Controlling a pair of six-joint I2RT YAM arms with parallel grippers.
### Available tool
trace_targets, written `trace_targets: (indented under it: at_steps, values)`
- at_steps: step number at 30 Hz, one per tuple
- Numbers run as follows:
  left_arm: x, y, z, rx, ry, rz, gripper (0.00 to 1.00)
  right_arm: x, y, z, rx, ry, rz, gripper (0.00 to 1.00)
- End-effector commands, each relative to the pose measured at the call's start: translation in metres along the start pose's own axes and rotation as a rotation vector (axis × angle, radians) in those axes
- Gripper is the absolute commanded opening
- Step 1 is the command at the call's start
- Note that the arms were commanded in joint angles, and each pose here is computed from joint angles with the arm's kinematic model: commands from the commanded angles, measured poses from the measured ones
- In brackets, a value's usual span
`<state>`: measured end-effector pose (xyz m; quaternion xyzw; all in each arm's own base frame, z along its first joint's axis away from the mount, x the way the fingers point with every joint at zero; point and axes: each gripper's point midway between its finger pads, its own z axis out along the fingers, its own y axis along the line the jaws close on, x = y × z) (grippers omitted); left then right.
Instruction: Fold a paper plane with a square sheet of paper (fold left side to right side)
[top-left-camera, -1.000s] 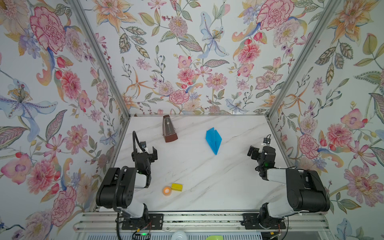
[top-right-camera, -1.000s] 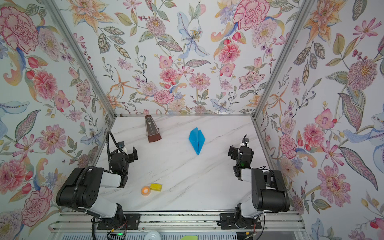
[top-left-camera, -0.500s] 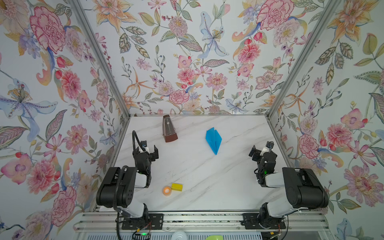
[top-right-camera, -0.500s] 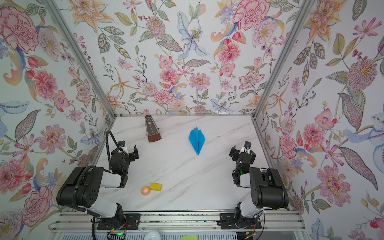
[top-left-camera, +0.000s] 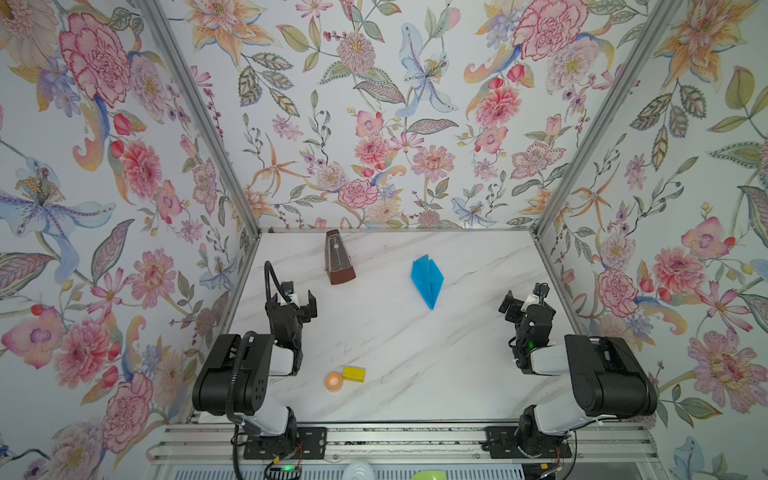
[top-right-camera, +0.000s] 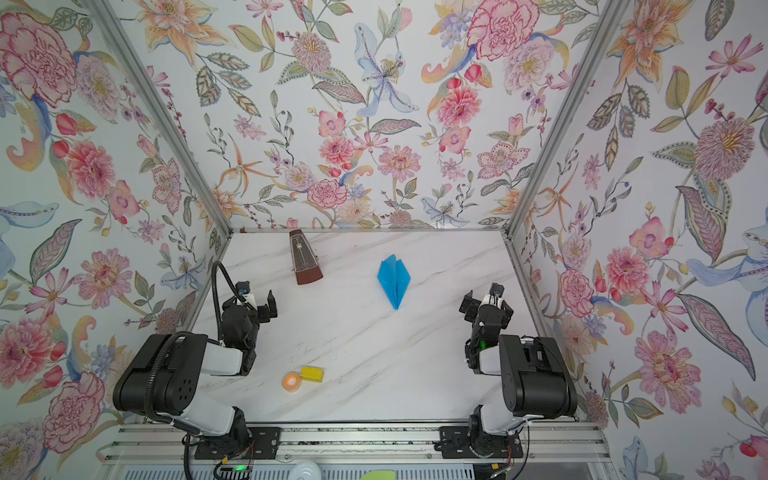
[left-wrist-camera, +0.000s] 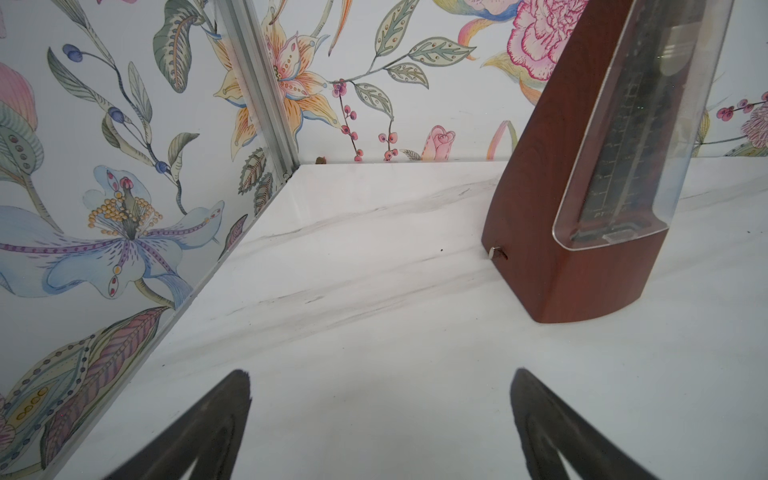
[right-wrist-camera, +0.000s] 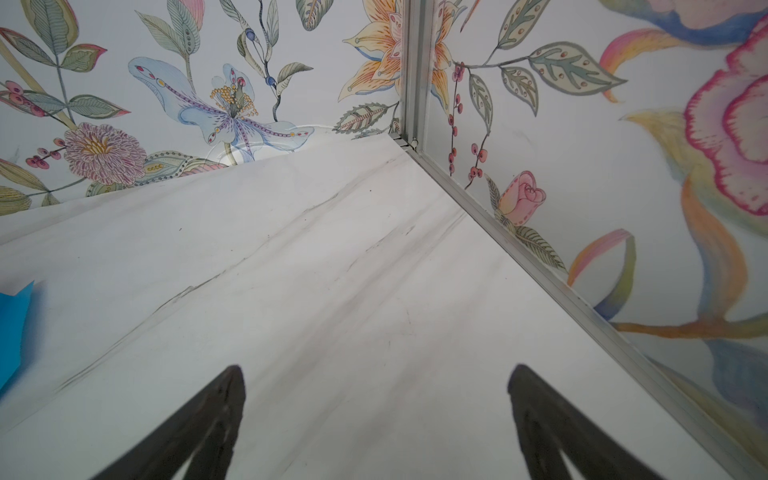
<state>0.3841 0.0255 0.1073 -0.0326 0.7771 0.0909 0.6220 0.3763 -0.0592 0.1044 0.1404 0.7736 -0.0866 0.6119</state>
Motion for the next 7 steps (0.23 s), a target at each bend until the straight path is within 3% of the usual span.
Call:
trace_targets:
  at_steps: [1, 7]
  values:
    - [-0.0098, -0.0019, -0.0004, 0.011, -0.040, -0.018, 0.99, -0.0039, -0.0038, 0.0009, 0.019, -0.020, 0.015, 0.99]
    - [-0.0101, -0.0013, -0.0002, 0.009, -0.041, -0.018, 0.99, -0.0032, -0.0012, 0.0012, -0.015, -0.010, 0.017, 0.99]
